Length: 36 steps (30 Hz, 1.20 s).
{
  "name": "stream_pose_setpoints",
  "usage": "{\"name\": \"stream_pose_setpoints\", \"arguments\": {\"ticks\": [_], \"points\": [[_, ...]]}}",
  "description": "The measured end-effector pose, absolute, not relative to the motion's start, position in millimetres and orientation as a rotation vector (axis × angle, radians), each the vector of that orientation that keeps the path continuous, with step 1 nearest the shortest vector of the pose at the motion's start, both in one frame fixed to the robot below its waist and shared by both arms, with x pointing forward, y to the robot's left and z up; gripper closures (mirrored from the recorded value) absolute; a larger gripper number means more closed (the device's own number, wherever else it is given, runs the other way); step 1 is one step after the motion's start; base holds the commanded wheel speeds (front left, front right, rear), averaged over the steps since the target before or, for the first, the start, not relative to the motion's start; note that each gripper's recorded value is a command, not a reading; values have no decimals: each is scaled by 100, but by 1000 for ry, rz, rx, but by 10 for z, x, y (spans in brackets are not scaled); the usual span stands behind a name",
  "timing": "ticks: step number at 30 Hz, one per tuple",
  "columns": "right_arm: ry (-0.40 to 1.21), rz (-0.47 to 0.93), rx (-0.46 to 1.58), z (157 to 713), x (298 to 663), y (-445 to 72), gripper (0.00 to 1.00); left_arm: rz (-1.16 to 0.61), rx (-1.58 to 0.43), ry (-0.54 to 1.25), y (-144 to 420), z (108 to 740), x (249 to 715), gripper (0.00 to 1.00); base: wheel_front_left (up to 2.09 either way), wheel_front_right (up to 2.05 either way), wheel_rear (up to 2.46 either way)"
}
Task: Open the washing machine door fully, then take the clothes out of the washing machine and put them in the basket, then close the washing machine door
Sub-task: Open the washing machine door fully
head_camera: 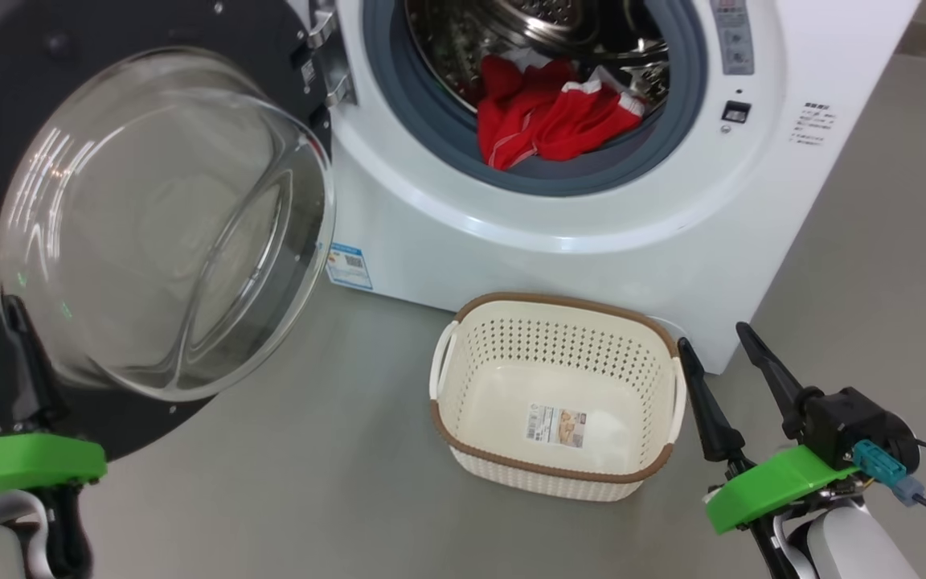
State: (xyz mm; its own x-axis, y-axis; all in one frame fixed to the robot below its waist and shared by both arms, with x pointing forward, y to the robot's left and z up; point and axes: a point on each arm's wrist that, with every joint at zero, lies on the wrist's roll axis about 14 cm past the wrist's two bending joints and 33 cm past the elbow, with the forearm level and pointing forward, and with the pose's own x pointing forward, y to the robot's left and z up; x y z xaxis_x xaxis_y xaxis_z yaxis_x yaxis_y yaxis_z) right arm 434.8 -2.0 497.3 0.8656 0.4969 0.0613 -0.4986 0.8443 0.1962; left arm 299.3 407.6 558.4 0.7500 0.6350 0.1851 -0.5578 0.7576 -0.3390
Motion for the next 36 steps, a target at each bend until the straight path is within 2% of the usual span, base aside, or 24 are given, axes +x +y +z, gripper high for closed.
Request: {"name": "stream_pose_setpoints", "arguments": {"ticks": [8, 20, 36], "points": [[-37, 443, 215, 5065, 4268, -332, 0, 443, -262, -381, 3512, 5893, 3269, 0, 0, 0, 0], [-112, 280, 208, 5265, 4172, -959, 0, 158, -283, -300, 2662, 5752, 3600, 0, 0, 0, 0], [-109, 95, 182, 5178, 3854, -1638, 0, -21, -239, -164, 2105, 5377, 3815, 0, 0, 0, 0]]}}
